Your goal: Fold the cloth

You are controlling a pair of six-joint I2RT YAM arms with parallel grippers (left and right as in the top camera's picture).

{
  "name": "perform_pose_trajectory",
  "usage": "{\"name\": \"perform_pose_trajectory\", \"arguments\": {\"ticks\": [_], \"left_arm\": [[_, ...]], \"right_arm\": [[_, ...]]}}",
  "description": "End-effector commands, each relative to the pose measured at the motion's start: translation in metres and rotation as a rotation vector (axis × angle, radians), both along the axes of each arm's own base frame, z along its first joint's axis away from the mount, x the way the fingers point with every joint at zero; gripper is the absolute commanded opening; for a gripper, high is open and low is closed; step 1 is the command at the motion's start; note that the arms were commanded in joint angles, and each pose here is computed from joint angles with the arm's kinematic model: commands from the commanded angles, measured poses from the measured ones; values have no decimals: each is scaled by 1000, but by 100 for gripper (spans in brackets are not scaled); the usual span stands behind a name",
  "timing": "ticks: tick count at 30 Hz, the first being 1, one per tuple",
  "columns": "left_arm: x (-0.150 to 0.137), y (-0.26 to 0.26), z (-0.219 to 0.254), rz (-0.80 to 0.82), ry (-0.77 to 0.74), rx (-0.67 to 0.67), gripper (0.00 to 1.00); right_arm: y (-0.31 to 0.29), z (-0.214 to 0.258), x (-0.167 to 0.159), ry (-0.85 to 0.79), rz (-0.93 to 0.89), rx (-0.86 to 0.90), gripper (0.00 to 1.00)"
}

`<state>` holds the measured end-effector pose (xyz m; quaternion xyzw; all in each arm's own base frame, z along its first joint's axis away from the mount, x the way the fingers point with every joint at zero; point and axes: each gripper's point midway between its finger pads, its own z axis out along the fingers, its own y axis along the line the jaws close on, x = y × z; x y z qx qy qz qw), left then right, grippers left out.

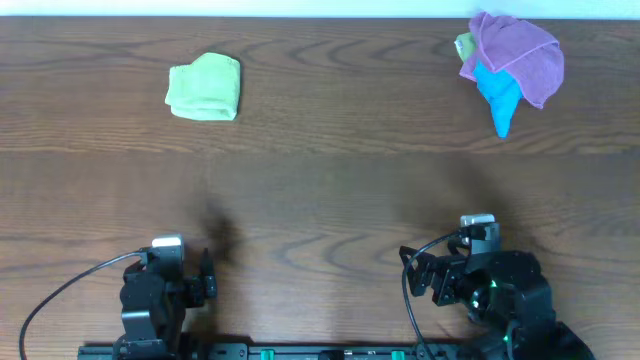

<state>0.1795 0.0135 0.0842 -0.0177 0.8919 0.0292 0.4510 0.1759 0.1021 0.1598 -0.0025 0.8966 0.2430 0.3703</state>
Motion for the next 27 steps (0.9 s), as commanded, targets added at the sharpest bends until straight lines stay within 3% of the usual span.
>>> {"name": "perform_pose_trajectory", "arguments": {"ticks": [1,27], "left_arm": [[-2,1,-3,-7,9,20,95],[-7,0,-9,-13,41,14,95]], "right_arm": [[-2,1,1,1,-18,12,99],[-2,0,1,4,-19,11,99]]}}
